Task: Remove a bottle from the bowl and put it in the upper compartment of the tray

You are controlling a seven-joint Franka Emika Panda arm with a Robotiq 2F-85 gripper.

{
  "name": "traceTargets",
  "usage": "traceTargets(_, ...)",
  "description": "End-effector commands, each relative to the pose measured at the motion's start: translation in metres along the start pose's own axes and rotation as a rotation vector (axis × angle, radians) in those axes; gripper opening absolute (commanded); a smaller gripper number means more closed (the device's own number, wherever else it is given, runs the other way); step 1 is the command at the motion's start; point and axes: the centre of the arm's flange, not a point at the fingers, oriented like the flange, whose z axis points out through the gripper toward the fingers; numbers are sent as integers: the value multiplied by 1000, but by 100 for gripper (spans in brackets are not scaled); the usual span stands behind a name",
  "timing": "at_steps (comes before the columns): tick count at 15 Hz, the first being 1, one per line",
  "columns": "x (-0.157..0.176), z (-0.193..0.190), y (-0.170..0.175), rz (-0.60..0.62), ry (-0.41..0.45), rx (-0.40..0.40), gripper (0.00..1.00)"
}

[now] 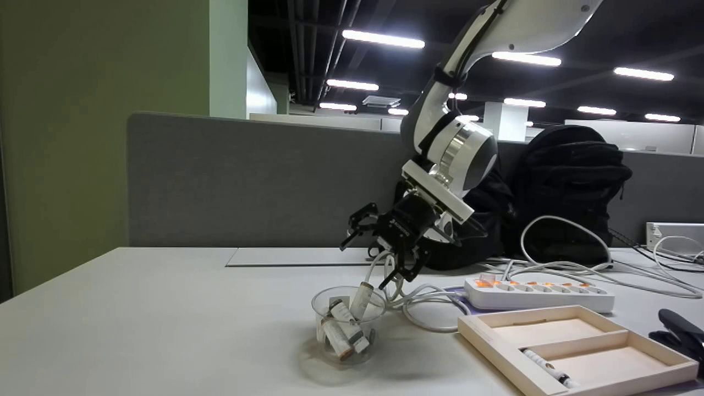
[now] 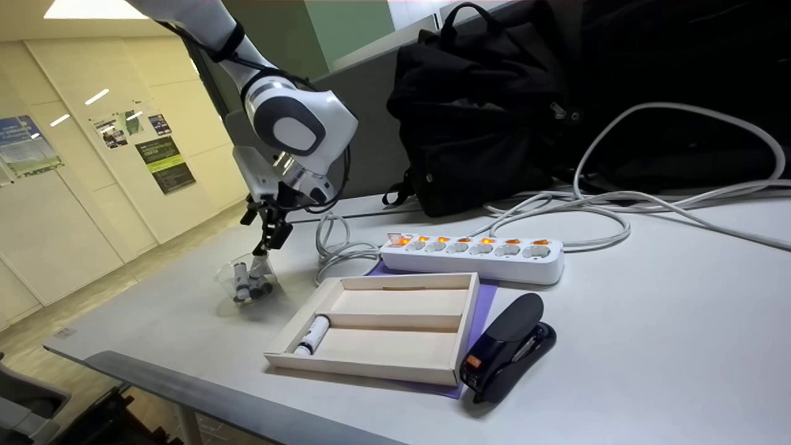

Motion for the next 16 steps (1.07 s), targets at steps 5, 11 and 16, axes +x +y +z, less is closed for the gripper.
traceTargets(5, 24, 3, -17, 68, -45, -6, 100)
traceTargets(11, 31, 9, -20, 69, -54, -15, 43)
traceTargets(16, 35, 10, -22, 70, -51, -23, 59)
